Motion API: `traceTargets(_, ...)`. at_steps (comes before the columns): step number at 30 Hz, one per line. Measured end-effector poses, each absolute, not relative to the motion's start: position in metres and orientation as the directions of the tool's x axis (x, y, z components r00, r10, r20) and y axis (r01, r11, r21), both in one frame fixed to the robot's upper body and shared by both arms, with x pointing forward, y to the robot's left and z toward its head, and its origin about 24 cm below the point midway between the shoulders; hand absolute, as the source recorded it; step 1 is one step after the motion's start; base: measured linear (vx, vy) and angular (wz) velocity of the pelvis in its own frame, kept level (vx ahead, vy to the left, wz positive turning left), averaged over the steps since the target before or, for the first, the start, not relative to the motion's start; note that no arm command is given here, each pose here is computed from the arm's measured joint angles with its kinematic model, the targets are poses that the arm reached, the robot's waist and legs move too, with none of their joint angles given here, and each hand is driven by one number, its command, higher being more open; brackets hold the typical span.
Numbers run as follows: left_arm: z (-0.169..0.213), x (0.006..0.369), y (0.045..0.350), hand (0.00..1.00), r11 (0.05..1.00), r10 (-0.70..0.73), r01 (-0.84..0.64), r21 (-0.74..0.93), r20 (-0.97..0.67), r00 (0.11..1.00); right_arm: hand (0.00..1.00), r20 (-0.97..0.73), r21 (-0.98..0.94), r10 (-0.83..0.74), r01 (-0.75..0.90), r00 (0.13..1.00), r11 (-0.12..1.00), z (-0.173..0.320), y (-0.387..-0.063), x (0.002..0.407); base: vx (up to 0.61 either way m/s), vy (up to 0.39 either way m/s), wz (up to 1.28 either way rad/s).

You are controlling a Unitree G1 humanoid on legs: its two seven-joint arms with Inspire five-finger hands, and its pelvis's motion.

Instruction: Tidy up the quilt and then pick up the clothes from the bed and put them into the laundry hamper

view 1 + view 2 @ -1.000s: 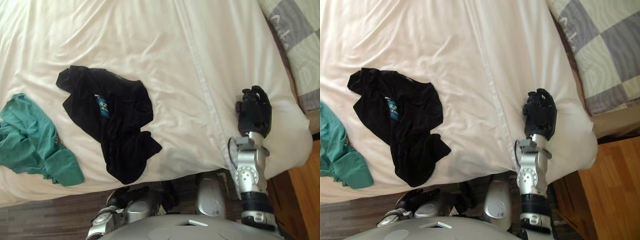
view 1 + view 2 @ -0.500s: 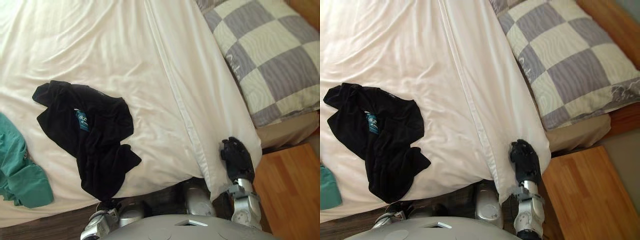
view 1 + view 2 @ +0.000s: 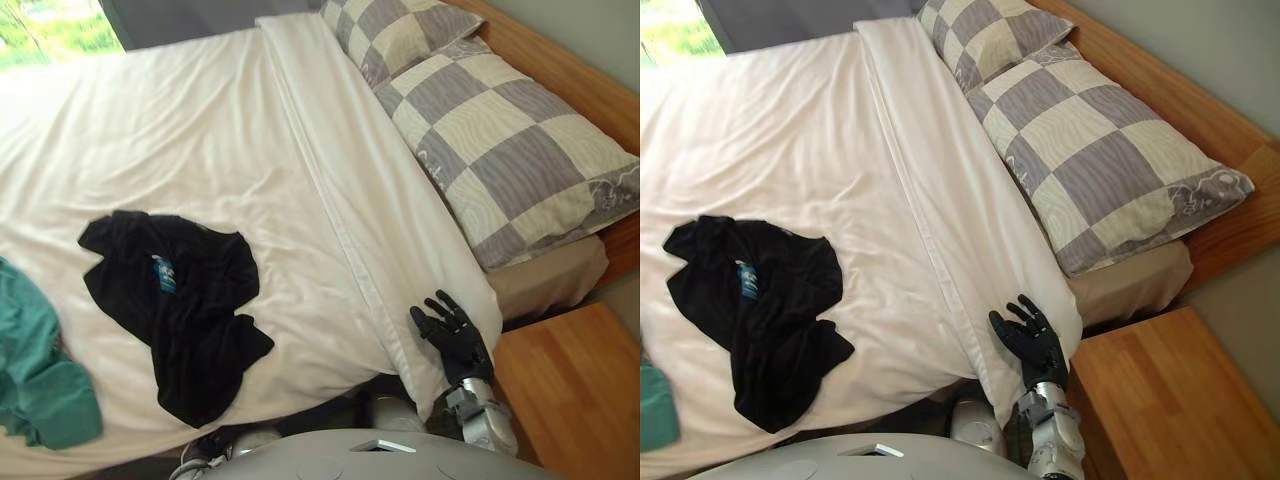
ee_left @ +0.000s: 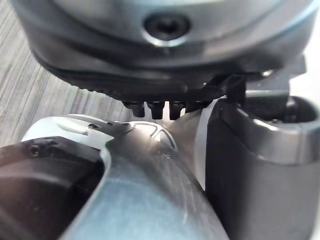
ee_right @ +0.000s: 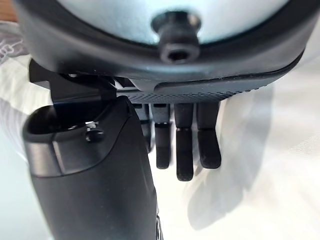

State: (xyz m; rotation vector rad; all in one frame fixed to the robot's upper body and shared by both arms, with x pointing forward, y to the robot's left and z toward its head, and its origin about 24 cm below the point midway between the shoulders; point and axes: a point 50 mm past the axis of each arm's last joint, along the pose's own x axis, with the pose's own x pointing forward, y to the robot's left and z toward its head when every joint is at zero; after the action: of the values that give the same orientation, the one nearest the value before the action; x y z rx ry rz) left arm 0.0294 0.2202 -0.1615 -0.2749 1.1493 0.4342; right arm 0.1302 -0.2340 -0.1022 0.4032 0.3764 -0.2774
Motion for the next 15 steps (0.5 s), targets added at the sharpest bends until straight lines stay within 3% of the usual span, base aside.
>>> traceTargets(6, -0.165, 0.027, 0.209, 1.00, 0.916, 0.130, -0.400, -0.024, -0.926, 0.353, 1.00, -0.328, 0.223, -0.269, 0.351, 0.906, 0.910, -0.087, -0.268, 0.139, 0.08, 0.321, -0.01)
traceTargets(8, -0.166, 0.028, 0.198, 1.00, 0.936, 0.082, -0.347, -0.052, -0.929, 0.362, 1.00, -0.322, 0.198, -0.361, 0.435, 0.875, 0.878, -0.085, -0.286, 0.130, 0.21, 0.496, 0.15)
traceTargets(12, -0.165, 0.025, 0.211, 1.00, 0.959, 0.070, -0.282, -0.026, -0.944, 0.322, 1.00, -0.381, 0.192, -0.254, 0.344, 0.889, 0.919, -0.097, -0.264, 0.142, 0.06, 0.390, -0.90)
traceTargets(15, -0.166, 0.032, 0.213, 1.00, 0.983, 0.031, -0.182, -0.028, -0.950, 0.312, 1.00, -0.359, 0.150, -0.203, 0.271, 0.911, 0.951, -0.096, -0.256, 0.138, 0.00, 0.157, 0.19)
